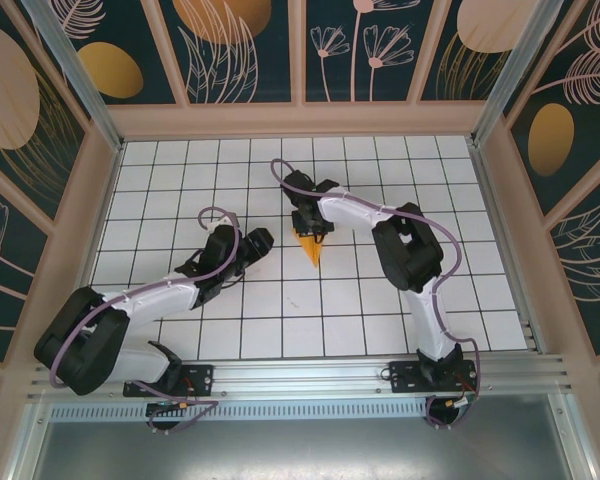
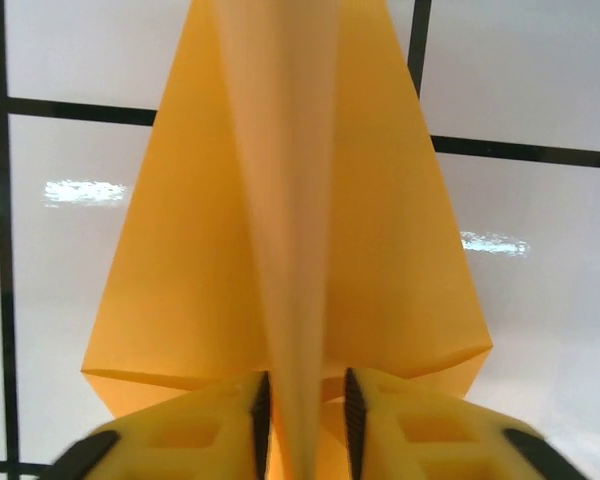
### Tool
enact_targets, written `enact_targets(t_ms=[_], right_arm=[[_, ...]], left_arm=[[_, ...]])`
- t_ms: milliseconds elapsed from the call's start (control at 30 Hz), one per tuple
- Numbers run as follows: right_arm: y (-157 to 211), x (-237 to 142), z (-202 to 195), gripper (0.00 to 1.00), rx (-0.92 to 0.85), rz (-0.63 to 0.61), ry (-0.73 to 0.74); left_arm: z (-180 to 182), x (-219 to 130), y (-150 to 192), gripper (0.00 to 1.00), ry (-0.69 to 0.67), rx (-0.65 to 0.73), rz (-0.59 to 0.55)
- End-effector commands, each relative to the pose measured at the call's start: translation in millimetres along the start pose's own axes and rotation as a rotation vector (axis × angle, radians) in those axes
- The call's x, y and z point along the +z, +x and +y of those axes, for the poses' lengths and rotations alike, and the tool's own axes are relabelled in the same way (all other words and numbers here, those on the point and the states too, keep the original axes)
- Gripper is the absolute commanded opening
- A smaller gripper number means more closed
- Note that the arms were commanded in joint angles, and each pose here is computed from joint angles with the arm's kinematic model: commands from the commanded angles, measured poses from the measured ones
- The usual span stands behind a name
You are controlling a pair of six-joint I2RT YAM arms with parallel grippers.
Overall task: Fold a paper plane with a square sheet of paper (pick it up from the middle)
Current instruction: Move the paper plane to the top-center of the table, then reset both arms
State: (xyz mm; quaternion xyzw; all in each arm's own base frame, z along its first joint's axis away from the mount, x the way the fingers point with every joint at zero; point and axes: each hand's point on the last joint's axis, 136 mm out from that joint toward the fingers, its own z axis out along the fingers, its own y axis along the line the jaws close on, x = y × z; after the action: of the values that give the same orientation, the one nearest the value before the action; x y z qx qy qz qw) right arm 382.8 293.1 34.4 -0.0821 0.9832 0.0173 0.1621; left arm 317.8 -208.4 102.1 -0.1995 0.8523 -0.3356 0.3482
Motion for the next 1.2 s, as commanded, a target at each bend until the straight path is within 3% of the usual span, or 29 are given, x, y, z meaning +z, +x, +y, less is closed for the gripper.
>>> enact_targets(t_ms=[0,133,267,400,467,567,700,733,833,900,1000,1167], right_arm=[[-16.2,-44.1,5.0,0.37,-0.008,-0.066,-0.025],[-28.1,-77.5,4.6,0.46,-0.008,-0.128,-0.050],[-51.1,-142.6,-12.3,0.74,0.016,-0.316,-0.049],[-64.9,-210.7,-89.3,0.95,0.141,-0.593,0.135],[-60.1,-222.4,-144.5,0.99,0.245,-0.685,0.202],[-34.4,-204.2,-238.9,0.99,0.401,-0.752,0.310],[2.0,-160.3,-304.0,0.99,0.460,-0.748,0.316],[10.3,-148.6,-313.9,0.99,0.476,-0.746,0.313],[26.5,-125.9,-325.9,0.99,0.480,-0.805,0.244],[27.5,-129.0,-326.8,0.99,0.430,-0.907,0.256],[26.3,-128.1,-314.4,0.99,0.343,-1.002,0.200],[19.4,-120.1,-300.0,0.99,0.223,-1.085,0.146]], left_arm=[[-6.7,2.4,-4.0,0.65,0.025,-0.007,-0.004],[-7.8,0.9,-7.7,0.66,0.015,0.013,-0.017],[-3.8,-4.7,-20.6,0.68,-0.026,0.056,-0.071],[11.6,-24.2,-54.2,0.79,-0.176,0.162,-0.201],[28.4,-42.2,-78.3,0.98,-0.294,0.223,-0.309],[55.4,-68.1,-111.1,0.99,-0.400,0.281,-0.429],[98.9,-101.0,-140.4,0.99,-0.632,0.392,-0.630],[107.5,-102.3,-143.3,0.98,-0.649,0.357,-0.620],[107.5,-96.5,-154.4,0.98,-0.617,0.356,-0.622],[94.7,-92.7,-164.8,0.99,-0.627,0.489,-0.612],[104.9,-99.1,-175.8,0.98,-0.712,0.587,-0.650],[112.2,-89.4,-168.4,0.98,-0.514,0.636,-0.743]])
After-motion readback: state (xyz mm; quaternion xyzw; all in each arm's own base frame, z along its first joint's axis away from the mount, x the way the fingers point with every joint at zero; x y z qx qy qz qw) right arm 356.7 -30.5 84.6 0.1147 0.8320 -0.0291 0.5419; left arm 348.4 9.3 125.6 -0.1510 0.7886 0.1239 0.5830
